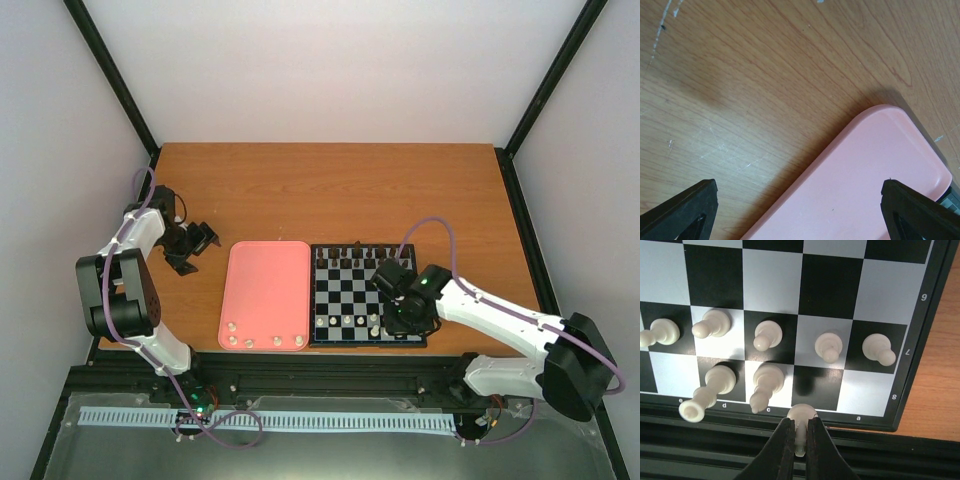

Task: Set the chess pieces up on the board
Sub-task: Place the chess piece on the chessboard.

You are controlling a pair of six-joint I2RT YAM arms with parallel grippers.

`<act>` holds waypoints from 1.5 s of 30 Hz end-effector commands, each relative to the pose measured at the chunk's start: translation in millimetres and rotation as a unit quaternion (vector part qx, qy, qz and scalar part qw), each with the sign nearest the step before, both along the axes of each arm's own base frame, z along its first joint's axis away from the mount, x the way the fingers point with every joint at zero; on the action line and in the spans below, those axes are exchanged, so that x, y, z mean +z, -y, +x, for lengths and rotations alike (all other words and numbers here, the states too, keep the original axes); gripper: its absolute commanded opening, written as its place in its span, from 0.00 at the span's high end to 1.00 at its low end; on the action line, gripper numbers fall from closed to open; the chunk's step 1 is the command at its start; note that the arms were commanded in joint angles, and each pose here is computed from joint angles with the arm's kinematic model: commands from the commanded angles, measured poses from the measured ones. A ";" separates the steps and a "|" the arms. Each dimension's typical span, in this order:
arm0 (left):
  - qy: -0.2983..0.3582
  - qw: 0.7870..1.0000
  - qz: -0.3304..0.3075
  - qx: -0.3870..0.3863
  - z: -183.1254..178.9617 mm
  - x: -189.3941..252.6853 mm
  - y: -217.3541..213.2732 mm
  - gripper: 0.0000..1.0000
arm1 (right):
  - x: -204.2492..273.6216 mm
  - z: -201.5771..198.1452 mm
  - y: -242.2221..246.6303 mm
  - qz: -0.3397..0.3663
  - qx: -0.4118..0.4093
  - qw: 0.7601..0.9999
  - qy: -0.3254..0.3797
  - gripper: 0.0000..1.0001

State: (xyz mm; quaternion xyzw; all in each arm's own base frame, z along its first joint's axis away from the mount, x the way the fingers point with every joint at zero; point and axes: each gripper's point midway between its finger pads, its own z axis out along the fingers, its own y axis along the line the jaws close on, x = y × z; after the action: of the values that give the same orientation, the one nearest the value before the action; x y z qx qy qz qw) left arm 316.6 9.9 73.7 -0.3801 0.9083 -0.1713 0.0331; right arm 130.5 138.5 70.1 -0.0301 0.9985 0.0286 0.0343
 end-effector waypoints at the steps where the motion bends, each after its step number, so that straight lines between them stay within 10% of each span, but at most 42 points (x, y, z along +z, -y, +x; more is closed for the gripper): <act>1: 0.009 1.000 -0.002 0.000 6.9 5.9 -1.9 0.00 | -9.0 8.9 -1.6 -0.002 -0.018 1.000 0.012 0.97; 45: 0.001 1.000 -0.004 -0.002 8.3 0.1 -2.0 0.00 | -28.5 12.8 7.8 -0.030 -0.014 0.999 -0.015 0.95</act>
State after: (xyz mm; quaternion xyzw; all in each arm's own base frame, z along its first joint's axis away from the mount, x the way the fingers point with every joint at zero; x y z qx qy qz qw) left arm 316.1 9.5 69.0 -0.3813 0.9083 -0.1705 0.0250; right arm 141.2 130.0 45.8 -0.0179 0.9996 -0.0023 0.0213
